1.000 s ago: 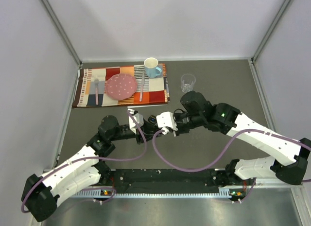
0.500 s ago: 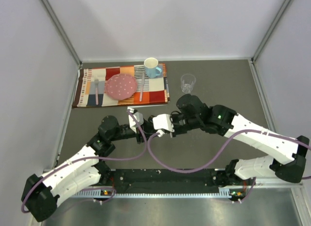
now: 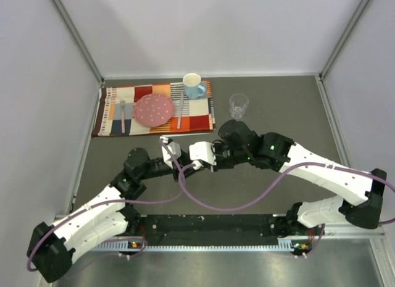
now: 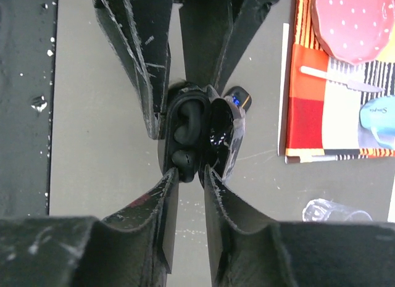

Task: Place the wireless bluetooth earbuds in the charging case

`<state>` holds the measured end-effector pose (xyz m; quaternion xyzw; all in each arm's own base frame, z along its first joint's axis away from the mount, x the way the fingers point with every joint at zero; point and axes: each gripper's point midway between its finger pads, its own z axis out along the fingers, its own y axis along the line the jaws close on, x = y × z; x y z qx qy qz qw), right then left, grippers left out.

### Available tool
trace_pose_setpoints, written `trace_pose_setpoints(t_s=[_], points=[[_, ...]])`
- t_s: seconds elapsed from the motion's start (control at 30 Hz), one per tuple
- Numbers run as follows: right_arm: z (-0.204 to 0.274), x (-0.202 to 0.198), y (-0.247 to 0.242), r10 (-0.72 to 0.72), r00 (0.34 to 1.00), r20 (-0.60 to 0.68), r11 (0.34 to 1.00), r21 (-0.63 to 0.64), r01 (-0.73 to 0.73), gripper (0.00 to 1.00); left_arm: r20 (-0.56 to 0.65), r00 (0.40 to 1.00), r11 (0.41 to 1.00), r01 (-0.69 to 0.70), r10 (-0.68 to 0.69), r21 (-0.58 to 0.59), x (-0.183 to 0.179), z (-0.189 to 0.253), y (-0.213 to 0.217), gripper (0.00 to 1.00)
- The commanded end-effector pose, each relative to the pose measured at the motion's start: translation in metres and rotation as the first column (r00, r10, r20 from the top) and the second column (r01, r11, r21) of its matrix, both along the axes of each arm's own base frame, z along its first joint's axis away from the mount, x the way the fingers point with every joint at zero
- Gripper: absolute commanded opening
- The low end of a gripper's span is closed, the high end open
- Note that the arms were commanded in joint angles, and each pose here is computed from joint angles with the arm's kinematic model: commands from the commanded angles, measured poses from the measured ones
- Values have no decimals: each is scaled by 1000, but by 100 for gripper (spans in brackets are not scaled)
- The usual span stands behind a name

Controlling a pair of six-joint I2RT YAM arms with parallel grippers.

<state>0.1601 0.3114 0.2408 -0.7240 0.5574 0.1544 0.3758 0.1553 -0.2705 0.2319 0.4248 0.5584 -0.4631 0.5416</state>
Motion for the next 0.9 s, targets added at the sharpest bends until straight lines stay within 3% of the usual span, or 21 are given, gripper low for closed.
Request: trace_pose_setpoints(t_s=[0.0,0.3,0.53,0.6,0.63,0.7,0.73,0.87], points=[[20,4,8,-33,999,22,998,59,31,27,121,993,995,6,6,-102,-2,37,0,0],[60,-4,3,-34,995,98,963,269,6,52,99,994,996,-33,41,-86,4,28,2,0],[90,-2,-12,-139,984,107,901,426,81,61,100,993,995,-49,58,-88,6,26,4,0],[100,9,-17,-237,967,91,852,498,162,64,111,991,993,-59,70,-100,7,30,5,0],[104,28,-28,-396,918,13,774,543,327,74,111,991,993,-63,74,-101,7,29,6,0],[110,51,-42,-535,838,-106,652,579,490,79,130,988,990,-73,89,-122,8,33,7,0],[107,56,-45,-572,785,-236,567,578,587,79,134,987,989,-75,92,-127,8,33,8,0],[98,60,-43,-517,663,-541,428,508,748,77,163,981,983,-74,101,-166,6,42,10,0]])
